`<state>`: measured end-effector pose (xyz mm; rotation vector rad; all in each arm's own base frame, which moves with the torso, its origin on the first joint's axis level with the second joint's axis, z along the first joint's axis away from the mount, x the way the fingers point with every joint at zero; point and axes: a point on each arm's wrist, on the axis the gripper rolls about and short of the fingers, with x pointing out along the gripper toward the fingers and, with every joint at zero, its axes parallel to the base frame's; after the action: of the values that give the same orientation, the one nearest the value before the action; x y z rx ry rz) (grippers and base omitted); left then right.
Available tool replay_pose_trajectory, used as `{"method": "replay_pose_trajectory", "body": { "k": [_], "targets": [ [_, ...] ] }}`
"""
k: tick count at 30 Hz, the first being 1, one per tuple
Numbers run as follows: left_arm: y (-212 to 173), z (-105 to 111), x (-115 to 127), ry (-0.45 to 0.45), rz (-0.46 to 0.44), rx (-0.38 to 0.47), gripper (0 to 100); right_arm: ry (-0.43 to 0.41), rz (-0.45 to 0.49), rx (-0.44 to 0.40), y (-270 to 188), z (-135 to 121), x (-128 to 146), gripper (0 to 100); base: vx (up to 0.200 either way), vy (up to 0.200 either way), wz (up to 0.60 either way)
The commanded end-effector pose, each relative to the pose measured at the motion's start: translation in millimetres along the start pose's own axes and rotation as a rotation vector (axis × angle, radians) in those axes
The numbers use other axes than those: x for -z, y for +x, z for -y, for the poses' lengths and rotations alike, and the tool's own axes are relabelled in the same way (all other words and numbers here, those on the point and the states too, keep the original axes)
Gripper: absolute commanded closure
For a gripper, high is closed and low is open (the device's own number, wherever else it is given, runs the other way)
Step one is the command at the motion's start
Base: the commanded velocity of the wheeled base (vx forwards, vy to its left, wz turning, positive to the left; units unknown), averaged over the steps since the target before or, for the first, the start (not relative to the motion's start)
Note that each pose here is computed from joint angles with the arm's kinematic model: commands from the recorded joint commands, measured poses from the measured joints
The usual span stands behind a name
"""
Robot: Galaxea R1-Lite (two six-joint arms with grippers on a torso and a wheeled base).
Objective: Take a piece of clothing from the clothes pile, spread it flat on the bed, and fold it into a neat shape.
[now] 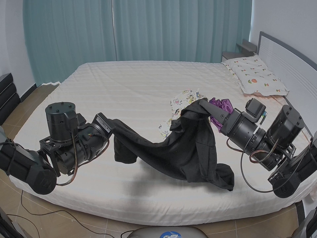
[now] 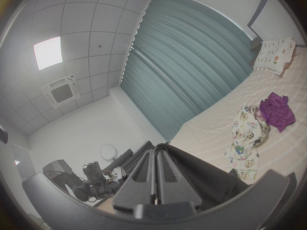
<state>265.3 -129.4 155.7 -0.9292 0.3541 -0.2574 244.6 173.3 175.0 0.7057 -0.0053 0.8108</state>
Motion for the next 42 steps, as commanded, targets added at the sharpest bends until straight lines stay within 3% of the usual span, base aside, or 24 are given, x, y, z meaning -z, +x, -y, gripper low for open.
{"method": "replay_pose_trajectory", "body": {
  "k": [1,8,27,36,42],
  "targets": [
    [-10.3,0.7,-6.5,-0.004,0.022,0.006,100,0.0,0.012,-0.037,0.6,-10.9,-3.2,100,0.0,0.2,0.0],
    [-18.2,3.0,-13.2,-0.003,0.044,0.018,100,-0.012,0.016,-0.055,2.9,-15.7,-3.7,100,0.0,0.2,0.0],
    [-39.9,16.5,-27.3,0.021,0.119,0.067,100,-0.048,0.111,-0.071,-1.2,-23.1,-36.5,100,0.0,0.2,0.0],
    [-39.9,15.3,-26.1,0.052,0.13,0.05,100,-0.043,0.091,-0.042,0.5,-14.2,-30.4,100,0.0,0.0,0.0],
    [-31.7,6.8,-17.1,0.057,0.092,0.017,100,-0.045,0.086,0.026,-4.9,4.3,-31.5,100,0.0,0.0,0.0]
  ]
}}
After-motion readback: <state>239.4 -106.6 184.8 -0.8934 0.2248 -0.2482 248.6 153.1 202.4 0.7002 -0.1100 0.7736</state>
